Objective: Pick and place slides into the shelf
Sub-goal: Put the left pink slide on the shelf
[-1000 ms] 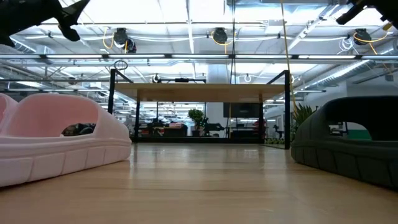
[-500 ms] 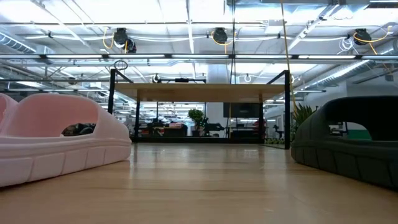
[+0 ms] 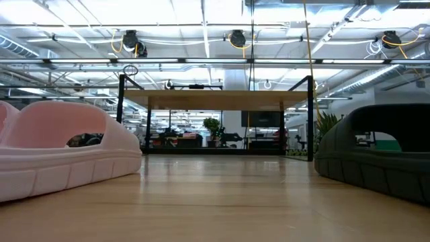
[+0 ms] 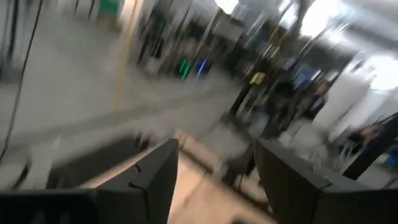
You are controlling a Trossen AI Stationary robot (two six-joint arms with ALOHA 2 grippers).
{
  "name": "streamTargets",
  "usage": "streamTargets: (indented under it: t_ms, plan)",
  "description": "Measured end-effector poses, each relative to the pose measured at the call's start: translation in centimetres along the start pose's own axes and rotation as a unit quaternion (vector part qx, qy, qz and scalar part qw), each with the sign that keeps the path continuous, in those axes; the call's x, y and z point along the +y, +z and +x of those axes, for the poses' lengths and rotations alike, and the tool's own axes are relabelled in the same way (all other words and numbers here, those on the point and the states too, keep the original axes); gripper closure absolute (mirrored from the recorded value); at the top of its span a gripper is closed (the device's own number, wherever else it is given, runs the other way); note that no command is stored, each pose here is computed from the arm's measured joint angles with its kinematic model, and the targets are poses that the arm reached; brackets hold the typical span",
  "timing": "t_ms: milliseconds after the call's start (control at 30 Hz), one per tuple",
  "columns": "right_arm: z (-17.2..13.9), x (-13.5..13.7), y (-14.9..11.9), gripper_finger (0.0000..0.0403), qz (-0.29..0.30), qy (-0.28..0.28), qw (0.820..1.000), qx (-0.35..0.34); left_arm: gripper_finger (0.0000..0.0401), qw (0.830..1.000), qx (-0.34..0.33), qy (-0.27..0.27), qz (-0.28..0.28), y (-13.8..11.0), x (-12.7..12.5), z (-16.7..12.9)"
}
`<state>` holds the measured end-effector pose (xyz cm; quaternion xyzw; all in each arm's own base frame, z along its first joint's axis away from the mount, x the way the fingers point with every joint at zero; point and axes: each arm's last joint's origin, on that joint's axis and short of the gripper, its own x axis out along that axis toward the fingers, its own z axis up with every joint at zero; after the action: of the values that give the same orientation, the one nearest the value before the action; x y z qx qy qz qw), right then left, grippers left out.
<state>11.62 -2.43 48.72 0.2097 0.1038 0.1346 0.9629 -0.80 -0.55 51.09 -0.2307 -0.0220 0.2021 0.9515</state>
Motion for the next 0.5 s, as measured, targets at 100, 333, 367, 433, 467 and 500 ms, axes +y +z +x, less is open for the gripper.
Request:
streamTargets:
  t_ms: [100, 333, 367, 433, 467, 500]
  plan:
    - [1.0, -0.7, -0.7, 0.0282, 0.022, 0.006, 1.0, 0.016, 0.0187, 0.996, 0.072, 0.04, -0.036, -1.2, 0.6, 0.6]
    - [2.2, -1.5, -2.6, 0.0282, 0.089, 0.012, 0.994, 0.055, 0.0187, 0.981, 0.148, 0.085, -0.094, -2.6, 1.3, 0.3]
    - [2.3, -1.6, -3.0, 0.0282, 0.099, 0.013, 0.993, 0.061, 0.0187, 0.98, 0.156, 0.084, -0.096, -2.8, 1.3, 0.3]
    - [2.7, -1.9, -3.8, 0.0282, 0.122, 0.013, 0.989, 0.077, 0.0187, 0.977, 0.167, 0.087, -0.096, -2.9, 1.4, 0.2]
    - [3.0, -2.1, -4.3, 0.0282, 0.135, 0.012, 0.987, 0.085, 0.0187, 0.976, 0.175, 0.09, -0.096, -3.1, 1.4, 0.2]
    - [3.2, -2.3, -4.8, 0.0282, 0.147, 0.011, 0.985, 0.094, 0.0187, 0.974, 0.185, 0.094, -0.096, -3.3, 1.5, 0.1]
